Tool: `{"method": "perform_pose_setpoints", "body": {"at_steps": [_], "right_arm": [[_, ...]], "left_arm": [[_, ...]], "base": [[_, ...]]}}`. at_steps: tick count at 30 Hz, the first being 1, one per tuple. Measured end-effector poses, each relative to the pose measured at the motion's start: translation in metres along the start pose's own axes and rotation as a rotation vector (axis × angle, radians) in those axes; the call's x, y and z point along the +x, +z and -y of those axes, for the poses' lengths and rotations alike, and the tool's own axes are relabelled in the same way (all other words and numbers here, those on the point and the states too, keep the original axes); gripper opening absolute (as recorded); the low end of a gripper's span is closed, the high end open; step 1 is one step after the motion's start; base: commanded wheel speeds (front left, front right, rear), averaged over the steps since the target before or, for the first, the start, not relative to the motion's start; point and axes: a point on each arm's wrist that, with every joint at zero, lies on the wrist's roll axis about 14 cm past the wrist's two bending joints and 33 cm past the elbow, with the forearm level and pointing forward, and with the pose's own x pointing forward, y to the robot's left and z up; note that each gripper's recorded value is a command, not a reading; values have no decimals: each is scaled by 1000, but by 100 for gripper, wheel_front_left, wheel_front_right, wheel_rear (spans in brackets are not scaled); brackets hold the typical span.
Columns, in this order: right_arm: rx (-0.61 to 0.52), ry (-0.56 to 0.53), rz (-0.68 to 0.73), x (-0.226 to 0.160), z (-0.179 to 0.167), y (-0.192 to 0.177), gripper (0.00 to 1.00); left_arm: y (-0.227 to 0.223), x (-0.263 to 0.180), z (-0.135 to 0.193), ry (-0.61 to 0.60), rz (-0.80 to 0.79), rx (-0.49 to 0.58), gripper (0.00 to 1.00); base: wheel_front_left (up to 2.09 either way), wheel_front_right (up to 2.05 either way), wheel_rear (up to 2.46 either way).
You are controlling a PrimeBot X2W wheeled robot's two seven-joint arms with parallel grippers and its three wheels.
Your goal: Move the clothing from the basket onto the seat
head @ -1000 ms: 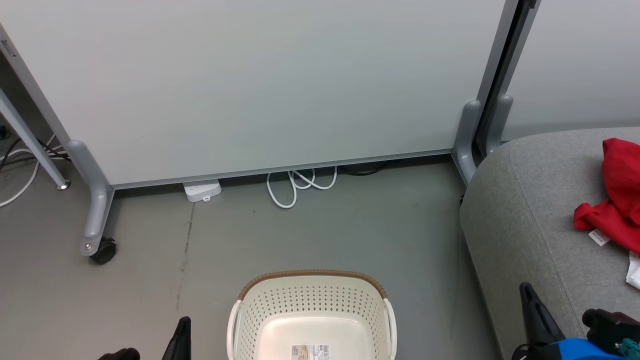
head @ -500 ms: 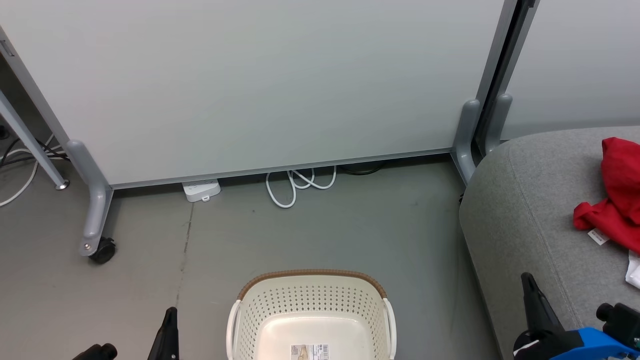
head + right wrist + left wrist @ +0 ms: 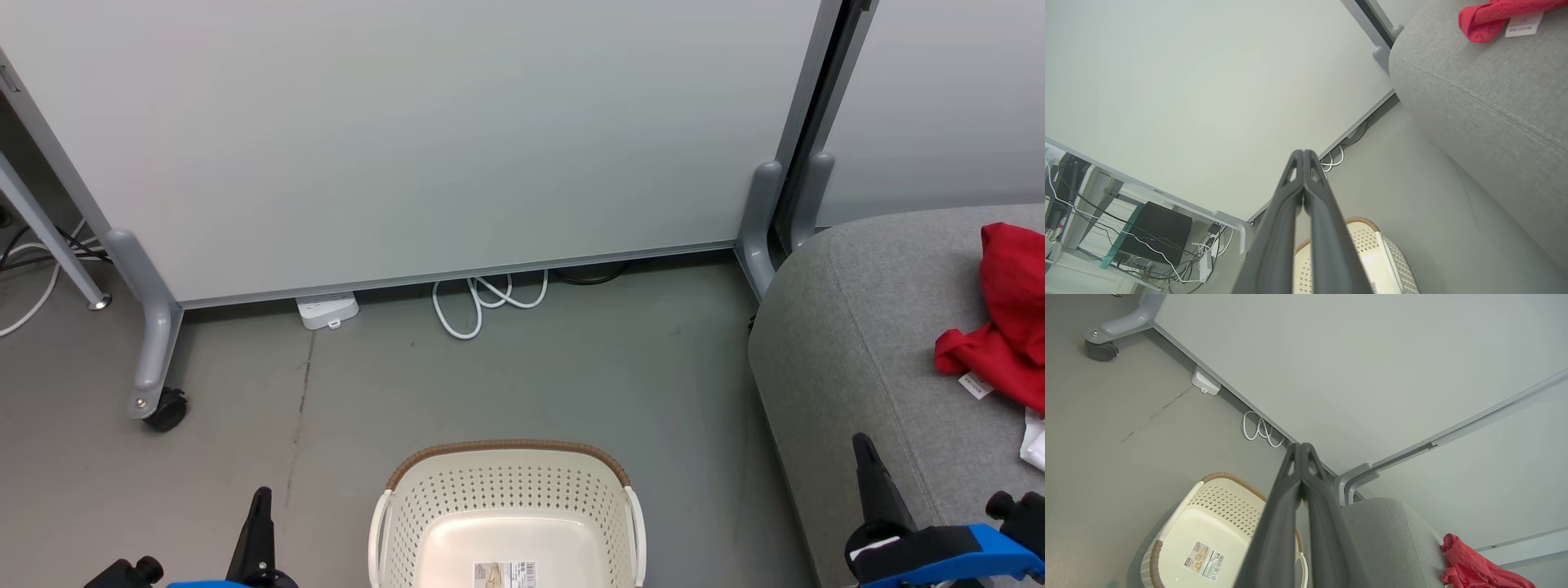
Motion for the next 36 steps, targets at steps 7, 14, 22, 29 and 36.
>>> {"method": "perform_pose_setpoints", "body": {"at_steps": [7, 14, 22, 29, 36], "right_arm": [[95, 9, 8, 3, -2, 2, 0], [184, 18, 17, 6, -5, 5, 0], [278, 23, 22, 7, -5, 7, 0], [356, 33, 33, 10, -7, 10, 0], [429, 43, 39, 12, -9, 12, 0]], "left_arm": [[6, 3, 3, -6, 10, -81, 0], [11, 5, 5, -12, 18, -157, 0], [17, 7, 8, -24, 27, -237, 0], [21, 8, 11, -34, 31, -304, 0], [27, 11, 15, -51, 39, -366, 0]], "base": [[0, 0, 0], [0, 0, 0], [0, 0, 0], [0, 0, 0], [0, 0, 0]]}}
